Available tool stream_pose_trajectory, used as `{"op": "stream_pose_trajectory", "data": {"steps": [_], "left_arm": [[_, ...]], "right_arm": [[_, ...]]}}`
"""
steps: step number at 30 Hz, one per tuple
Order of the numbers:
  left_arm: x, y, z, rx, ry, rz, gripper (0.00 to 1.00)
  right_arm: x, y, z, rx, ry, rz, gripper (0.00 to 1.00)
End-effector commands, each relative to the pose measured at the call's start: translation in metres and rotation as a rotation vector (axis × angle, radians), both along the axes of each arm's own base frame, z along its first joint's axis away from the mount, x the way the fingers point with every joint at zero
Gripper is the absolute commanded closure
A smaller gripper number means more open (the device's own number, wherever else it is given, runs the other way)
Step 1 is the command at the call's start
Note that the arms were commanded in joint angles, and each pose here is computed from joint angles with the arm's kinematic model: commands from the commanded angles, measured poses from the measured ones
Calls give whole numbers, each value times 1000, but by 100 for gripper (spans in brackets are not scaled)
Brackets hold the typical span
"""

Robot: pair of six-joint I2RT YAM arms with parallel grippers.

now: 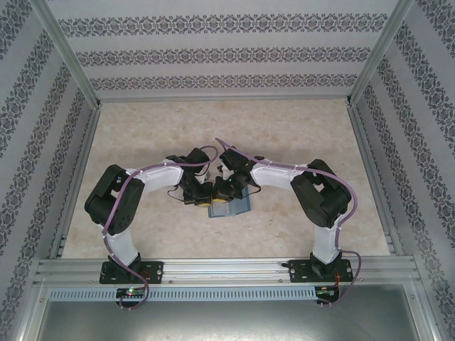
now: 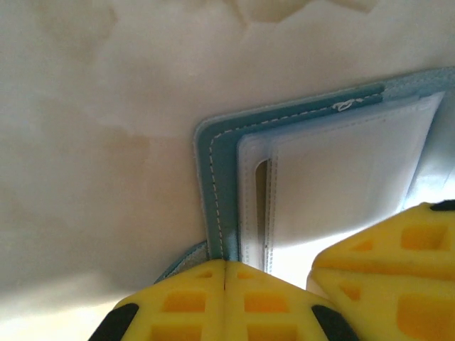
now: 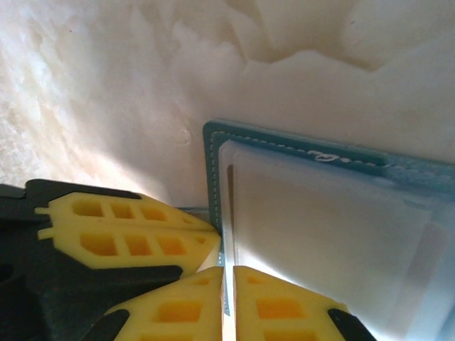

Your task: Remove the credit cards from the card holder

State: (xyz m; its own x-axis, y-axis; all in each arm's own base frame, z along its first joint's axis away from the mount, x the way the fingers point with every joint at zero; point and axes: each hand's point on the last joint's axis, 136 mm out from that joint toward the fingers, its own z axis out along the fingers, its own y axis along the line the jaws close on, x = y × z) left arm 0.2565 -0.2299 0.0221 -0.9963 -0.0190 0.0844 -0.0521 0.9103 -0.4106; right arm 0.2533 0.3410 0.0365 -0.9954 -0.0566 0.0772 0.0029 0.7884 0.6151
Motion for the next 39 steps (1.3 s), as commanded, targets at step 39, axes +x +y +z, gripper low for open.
{"op": "stream_pose_trajectory", "data": {"steps": [39], "left_arm": [[-7, 8, -10, 14, 34, 9, 100]], "right_arm": [[-14, -22, -23, -163, 10, -1, 85]]}}
